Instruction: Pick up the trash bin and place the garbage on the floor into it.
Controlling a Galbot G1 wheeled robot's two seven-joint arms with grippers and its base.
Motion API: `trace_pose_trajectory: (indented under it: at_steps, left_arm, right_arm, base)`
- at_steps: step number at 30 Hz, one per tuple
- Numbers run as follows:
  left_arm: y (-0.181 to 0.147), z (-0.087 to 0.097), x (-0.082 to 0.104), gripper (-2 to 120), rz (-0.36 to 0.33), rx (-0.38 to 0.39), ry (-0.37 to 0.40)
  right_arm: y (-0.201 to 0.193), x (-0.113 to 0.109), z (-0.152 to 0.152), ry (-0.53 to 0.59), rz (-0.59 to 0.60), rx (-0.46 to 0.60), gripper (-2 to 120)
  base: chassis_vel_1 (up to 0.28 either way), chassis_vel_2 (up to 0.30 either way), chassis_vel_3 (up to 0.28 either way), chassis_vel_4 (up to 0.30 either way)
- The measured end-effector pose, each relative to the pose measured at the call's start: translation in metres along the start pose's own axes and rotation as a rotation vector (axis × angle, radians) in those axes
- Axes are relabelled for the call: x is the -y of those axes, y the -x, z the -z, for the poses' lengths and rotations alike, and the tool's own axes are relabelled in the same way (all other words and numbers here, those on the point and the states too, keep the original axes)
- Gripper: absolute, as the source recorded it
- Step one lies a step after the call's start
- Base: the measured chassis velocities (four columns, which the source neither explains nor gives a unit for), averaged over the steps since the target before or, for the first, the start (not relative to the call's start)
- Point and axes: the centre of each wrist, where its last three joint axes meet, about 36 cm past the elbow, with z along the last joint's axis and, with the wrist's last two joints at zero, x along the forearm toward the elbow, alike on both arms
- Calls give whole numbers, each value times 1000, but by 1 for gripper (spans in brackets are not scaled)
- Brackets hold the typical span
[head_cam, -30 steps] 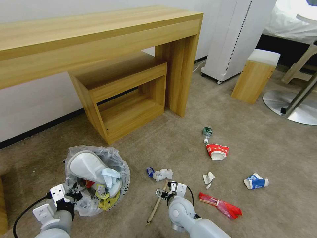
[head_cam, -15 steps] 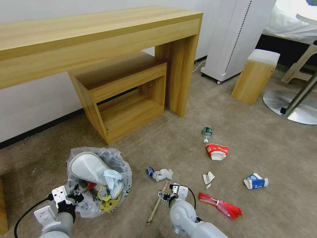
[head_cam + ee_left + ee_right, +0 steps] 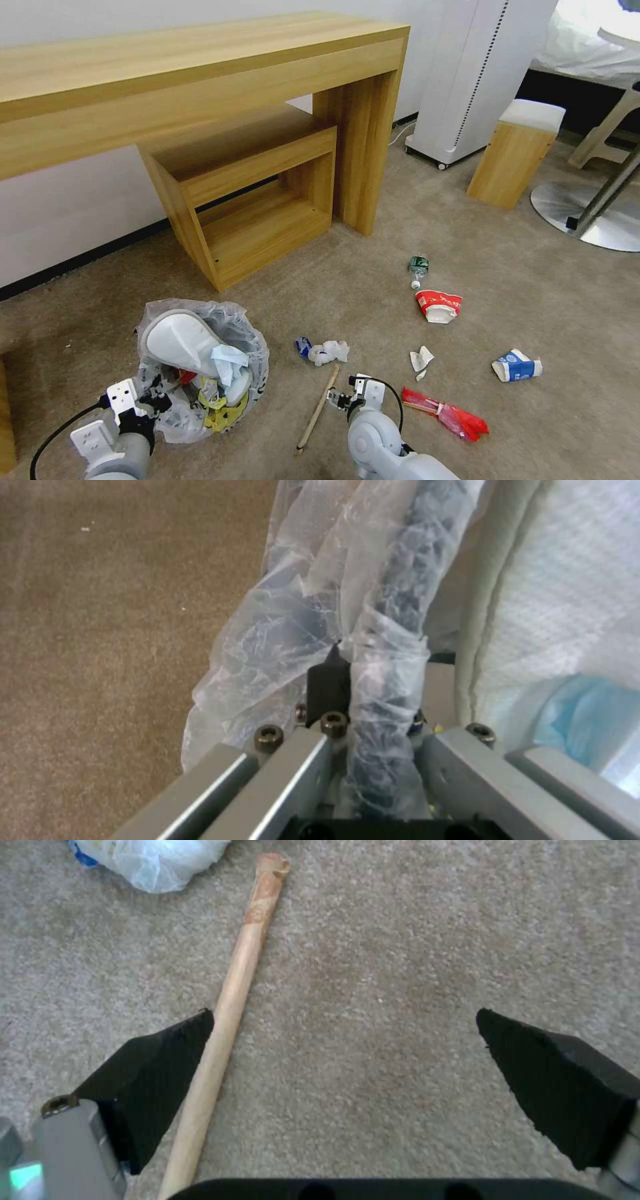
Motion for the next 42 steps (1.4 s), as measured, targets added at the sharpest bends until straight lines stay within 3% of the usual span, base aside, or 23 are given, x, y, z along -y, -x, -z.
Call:
trace_pose_trajectory:
  at_steps: [10, 42]
  left_arm:
    - [4, -1, -3, 0, 1, -4, 8]
    - [21, -4, -3, 0, 1, -19, 3]
  right_arm:
    - [17, -23, 10, -3, 35, 17, 100]
    - [45, -48, -11, -83, 21, -11, 100]
  base:
    - [0, 0, 0, 0]
    - [0, 0, 0, 0]
